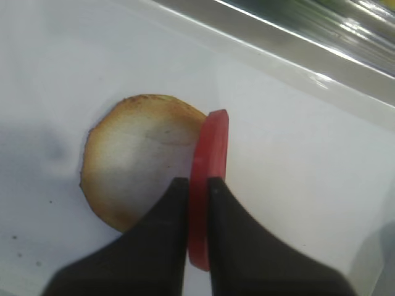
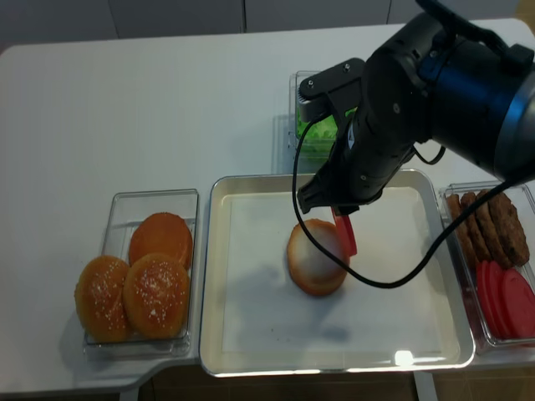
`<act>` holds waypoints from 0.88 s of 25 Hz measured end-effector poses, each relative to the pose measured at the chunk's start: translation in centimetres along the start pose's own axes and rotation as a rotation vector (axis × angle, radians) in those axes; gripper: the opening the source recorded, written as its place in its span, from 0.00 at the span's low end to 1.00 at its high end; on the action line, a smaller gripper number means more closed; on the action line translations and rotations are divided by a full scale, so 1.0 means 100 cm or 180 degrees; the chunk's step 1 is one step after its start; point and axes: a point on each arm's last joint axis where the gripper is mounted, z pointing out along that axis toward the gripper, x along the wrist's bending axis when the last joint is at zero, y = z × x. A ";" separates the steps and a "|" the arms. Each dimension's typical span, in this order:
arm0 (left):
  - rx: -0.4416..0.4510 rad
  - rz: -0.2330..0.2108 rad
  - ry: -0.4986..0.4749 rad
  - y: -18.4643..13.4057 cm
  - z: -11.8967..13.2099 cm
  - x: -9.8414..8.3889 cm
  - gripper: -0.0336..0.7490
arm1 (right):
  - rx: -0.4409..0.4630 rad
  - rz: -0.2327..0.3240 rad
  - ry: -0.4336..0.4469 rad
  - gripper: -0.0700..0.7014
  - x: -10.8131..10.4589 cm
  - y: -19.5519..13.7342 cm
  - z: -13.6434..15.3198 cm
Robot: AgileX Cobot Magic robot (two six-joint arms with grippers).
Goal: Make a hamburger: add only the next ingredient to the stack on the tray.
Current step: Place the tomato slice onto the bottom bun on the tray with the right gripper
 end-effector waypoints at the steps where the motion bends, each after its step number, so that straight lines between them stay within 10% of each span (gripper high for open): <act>1: 0.0000 0.0000 0.0000 0.000 0.000 0.000 0.42 | -0.0001 -0.0017 -0.0004 0.16 0.000 0.000 0.000; 22: 0.0000 0.0000 0.0000 0.000 0.000 0.000 0.42 | 0.0113 -0.0045 0.0026 0.16 0.003 0.001 0.012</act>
